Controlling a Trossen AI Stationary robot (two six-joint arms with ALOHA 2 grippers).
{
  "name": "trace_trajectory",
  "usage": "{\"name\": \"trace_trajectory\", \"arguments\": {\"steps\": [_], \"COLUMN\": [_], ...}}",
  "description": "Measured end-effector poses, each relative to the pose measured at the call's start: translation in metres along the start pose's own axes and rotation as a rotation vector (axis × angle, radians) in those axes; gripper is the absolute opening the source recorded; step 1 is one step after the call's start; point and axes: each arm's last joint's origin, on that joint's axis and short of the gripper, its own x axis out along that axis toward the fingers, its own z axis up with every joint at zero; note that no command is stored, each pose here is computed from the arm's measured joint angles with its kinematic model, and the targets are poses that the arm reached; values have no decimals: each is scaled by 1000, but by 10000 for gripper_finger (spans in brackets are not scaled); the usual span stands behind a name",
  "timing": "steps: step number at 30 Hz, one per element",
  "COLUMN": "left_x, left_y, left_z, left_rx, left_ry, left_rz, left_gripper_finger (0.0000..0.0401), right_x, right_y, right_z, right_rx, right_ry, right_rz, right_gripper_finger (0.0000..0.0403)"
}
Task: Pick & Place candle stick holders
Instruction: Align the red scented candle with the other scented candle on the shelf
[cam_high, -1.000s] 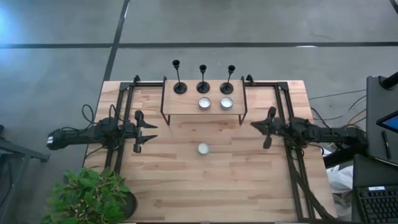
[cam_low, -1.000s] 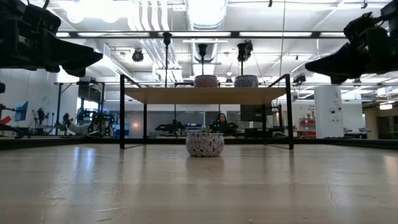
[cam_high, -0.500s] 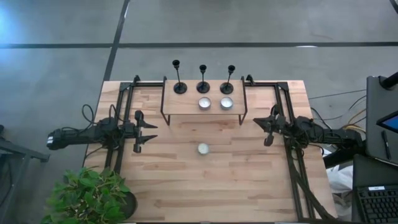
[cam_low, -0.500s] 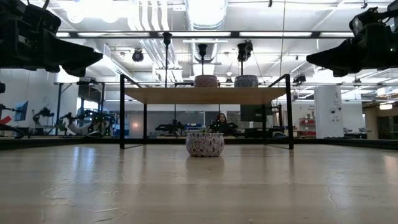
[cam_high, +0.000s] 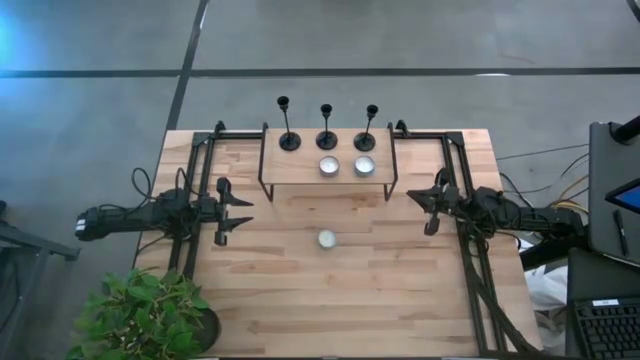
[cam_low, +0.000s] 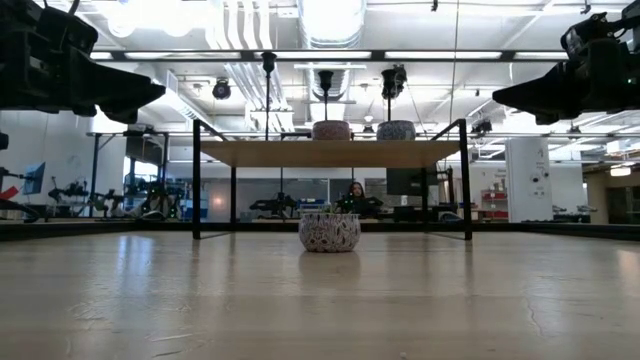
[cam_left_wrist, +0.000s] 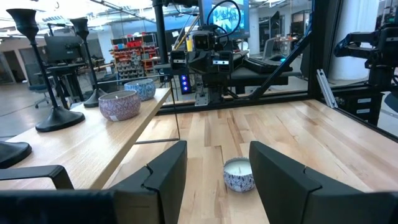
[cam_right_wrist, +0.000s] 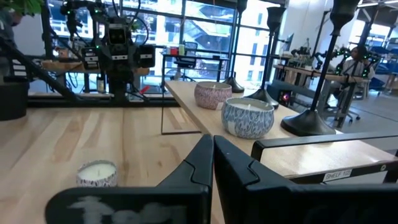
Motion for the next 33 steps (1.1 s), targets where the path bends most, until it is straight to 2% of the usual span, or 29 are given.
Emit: {"name": "trace_trajectory", "arguments": {"steps": [26, 27, 31, 33], "left_x": [0, 0, 0, 0], "left_y": [0, 0, 0, 0], "left_z": [0, 0, 0, 1], "left_rx": [0, 8, 170, 130], "left_ry": [1, 1, -4, -8], "left_rz": [0, 0, 3, 2], "left_gripper_finger": [181, 181, 181, 181], "right_x": [0, 0, 0, 0], "right_y": [0, 0, 0, 0], "right_z": [0, 0, 0, 0], "right_rx": [-3, -2, -2, -1], "right_ry": [1, 1, 1, 1], "right_rz": [0, 1, 0, 1], "right_gripper_finger": [9, 9, 9, 9]}}
